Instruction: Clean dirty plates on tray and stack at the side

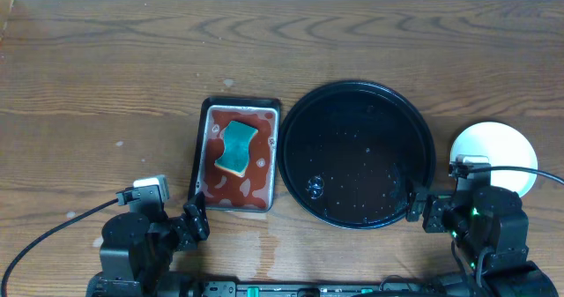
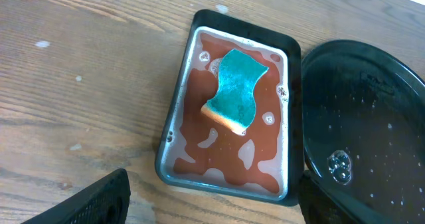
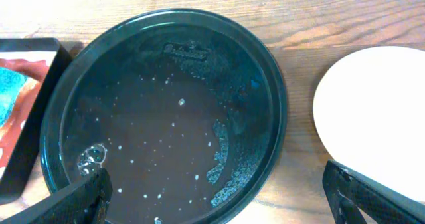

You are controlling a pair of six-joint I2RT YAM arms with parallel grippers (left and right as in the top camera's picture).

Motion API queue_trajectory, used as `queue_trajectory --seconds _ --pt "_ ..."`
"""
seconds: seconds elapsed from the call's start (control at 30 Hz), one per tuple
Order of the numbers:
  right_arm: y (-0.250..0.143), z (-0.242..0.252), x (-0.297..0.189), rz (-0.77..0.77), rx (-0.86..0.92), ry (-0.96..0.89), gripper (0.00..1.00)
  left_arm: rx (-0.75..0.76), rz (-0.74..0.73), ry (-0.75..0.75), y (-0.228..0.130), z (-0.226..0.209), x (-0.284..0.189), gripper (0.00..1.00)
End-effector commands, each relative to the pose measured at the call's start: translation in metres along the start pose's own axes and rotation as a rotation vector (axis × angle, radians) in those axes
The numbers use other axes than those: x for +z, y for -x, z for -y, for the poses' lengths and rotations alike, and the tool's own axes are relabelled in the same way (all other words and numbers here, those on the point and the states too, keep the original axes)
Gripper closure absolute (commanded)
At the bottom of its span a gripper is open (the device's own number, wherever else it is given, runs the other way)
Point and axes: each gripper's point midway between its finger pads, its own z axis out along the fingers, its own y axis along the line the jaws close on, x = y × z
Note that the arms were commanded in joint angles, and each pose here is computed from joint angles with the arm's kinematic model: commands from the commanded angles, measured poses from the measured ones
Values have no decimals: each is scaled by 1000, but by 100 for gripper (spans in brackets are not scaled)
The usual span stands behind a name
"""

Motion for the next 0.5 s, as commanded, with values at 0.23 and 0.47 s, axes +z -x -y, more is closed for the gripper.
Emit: queue_trajectory --seconds 0.23,0.47 --pt "9 9 -19 179 -50 -27 1 -5 -15 3 -5 -1 3 19" --pt "33 6 -22 444 -20 16 1 -5 -15 3 -5 -1 3 19"
